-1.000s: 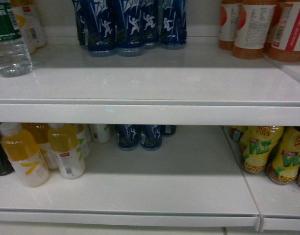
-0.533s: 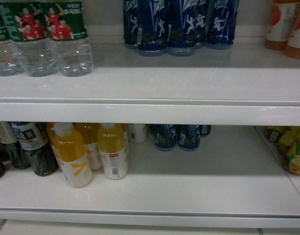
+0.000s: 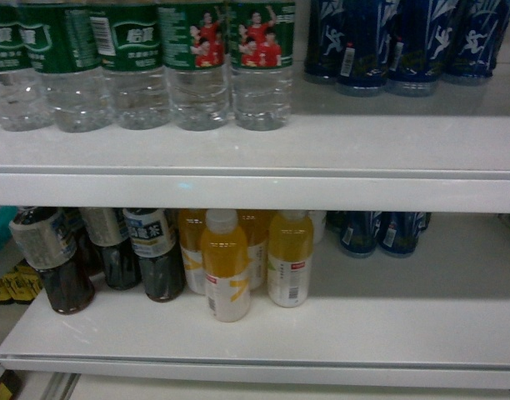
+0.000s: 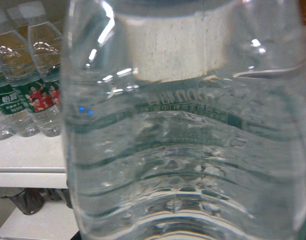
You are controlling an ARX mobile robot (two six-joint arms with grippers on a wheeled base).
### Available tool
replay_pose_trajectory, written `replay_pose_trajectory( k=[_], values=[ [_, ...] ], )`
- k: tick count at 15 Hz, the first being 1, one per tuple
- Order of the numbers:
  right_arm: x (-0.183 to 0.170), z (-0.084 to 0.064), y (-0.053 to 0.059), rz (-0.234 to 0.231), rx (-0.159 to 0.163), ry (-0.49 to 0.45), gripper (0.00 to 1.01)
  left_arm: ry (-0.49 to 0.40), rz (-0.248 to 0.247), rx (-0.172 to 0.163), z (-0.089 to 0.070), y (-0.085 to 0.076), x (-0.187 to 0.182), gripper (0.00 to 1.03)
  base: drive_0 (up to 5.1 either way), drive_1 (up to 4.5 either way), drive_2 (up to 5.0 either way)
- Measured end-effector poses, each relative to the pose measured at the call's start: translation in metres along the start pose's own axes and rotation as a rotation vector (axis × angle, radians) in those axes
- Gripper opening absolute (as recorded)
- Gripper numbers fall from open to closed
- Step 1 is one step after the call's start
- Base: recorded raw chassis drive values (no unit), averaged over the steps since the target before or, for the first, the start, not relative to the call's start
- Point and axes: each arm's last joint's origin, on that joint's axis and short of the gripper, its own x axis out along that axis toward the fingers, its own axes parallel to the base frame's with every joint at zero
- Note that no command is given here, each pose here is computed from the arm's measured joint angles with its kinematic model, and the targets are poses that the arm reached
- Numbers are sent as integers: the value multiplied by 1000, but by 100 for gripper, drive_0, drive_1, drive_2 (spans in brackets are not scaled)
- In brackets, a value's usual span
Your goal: Move water from second to third shelf
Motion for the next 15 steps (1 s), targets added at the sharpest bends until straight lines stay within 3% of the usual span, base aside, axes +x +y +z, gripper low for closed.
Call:
replay_pose_trajectory(
  k=[12,14,15],
  values=[
    [0,0,0,0,0,0,42,-1,0,0,0,0,0,98,-496,249,249],
    [0,-1,0,1,0,6,42,0,4,0,0,0,0,98,0,0,0],
    [0,1,2,27,-1,-5,42,2,4,0,0,0,0,98,0,0,0]
  ],
)
